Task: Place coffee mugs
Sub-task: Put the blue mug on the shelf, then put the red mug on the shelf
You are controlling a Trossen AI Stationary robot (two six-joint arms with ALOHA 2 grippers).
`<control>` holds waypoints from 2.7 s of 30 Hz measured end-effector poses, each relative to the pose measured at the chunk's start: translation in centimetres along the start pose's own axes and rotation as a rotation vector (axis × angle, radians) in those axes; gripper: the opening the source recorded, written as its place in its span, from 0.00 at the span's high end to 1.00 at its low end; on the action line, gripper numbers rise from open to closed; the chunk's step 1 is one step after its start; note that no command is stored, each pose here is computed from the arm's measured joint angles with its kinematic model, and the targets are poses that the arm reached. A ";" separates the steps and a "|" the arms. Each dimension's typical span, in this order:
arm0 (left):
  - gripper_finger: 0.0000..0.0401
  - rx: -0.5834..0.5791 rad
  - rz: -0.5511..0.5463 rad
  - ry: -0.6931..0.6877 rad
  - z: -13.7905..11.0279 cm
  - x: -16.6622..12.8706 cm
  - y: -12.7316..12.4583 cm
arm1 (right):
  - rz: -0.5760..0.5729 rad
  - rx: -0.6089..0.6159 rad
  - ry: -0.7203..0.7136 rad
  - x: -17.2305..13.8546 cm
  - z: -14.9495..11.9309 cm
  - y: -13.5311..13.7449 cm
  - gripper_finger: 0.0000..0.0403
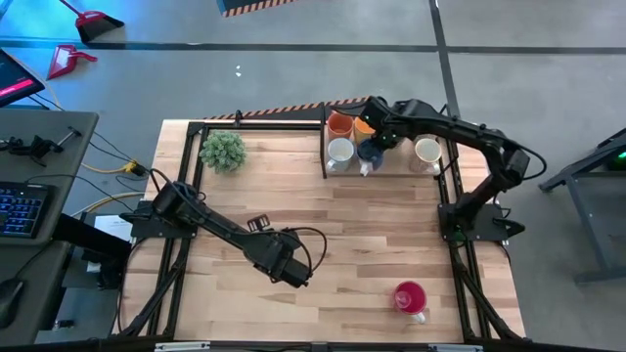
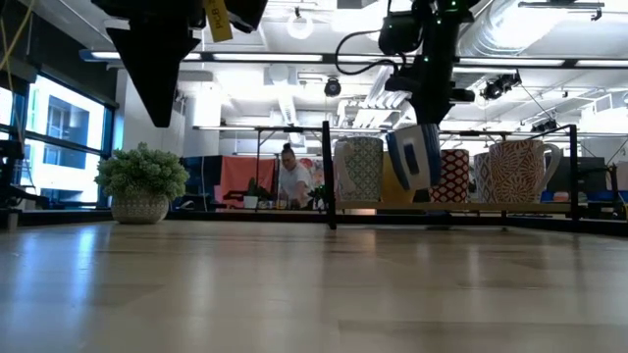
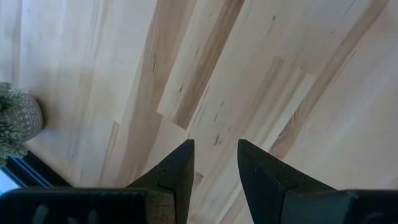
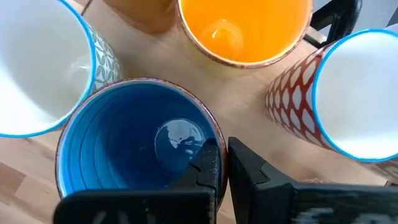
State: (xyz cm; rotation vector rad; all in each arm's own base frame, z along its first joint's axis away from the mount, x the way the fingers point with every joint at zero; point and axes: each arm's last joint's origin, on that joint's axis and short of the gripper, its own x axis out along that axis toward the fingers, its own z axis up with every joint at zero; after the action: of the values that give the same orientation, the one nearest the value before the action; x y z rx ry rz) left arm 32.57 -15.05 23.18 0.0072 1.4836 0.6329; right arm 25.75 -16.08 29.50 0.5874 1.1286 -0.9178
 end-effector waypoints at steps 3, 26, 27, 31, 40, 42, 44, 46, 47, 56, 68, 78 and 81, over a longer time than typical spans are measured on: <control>0.72 -0.004 0.002 0.001 0.0 0.0 0.0 | -0.006 0.001 0.021 0.5 0.0 0.1 1.00; 0.72 0.006 0.027 0.034 -0.3 0.0 0.3 | -0.032 0.006 0.032 2.3 0.6 0.9 1.00; 0.72 0.007 0.028 0.035 -0.3 0.0 0.3 | -0.048 0.004 0.035 2.4 0.6 0.9 1.00; 0.72 0.007 0.028 0.035 -0.3 0.0 0.3 | -0.080 0.005 0.031 2.5 0.5 0.8 1.00; 0.72 0.023 0.028 0.037 -0.2 0.0 0.4 | -0.078 -0.007 0.024 2.4 0.5 1.0 1.00; 0.72 0.022 0.028 0.037 -0.2 0.0 0.4 | -0.078 -0.007 0.025 2.4 0.5 1.0 1.00; 0.72 0.022 0.028 0.037 -0.2 0.1 0.4 | -0.077 -0.008 0.025 2.4 0.5 1.0 1.00; 0.72 0.022 0.028 0.037 -0.2 0.1 0.4 | -0.072 -0.009 0.028 2.4 0.5 1.0 1.00; 0.72 0.022 0.028 0.037 -0.2 0.1 0.4 | -0.072 -0.010 0.030 2.4 0.4 1.0 1.00; 0.72 0.024 0.030 0.040 -0.2 0.0 0.4 | -0.052 -0.012 0.051 2.4 0.3 1.0 0.98; 0.72 0.032 0.030 0.040 -0.2 0.0 0.4 | -0.053 -0.011 0.049 2.4 0.3 1.0 0.75; 0.72 0.034 0.032 0.041 -0.2 0.0 0.5 | -0.048 -0.004 0.010 0.8 1.2 1.1 0.73; 0.72 0.035 0.036 0.035 -0.2 0.0 0.5 | -0.070 -0.008 0.021 -0.5 1.4 0.8 0.73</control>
State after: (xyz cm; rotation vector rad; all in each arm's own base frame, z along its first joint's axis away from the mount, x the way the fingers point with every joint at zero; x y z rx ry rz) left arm 32.20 -14.71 23.29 0.0501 1.5310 0.6395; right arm 27.06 -16.61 30.40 0.5550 1.1777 -0.9680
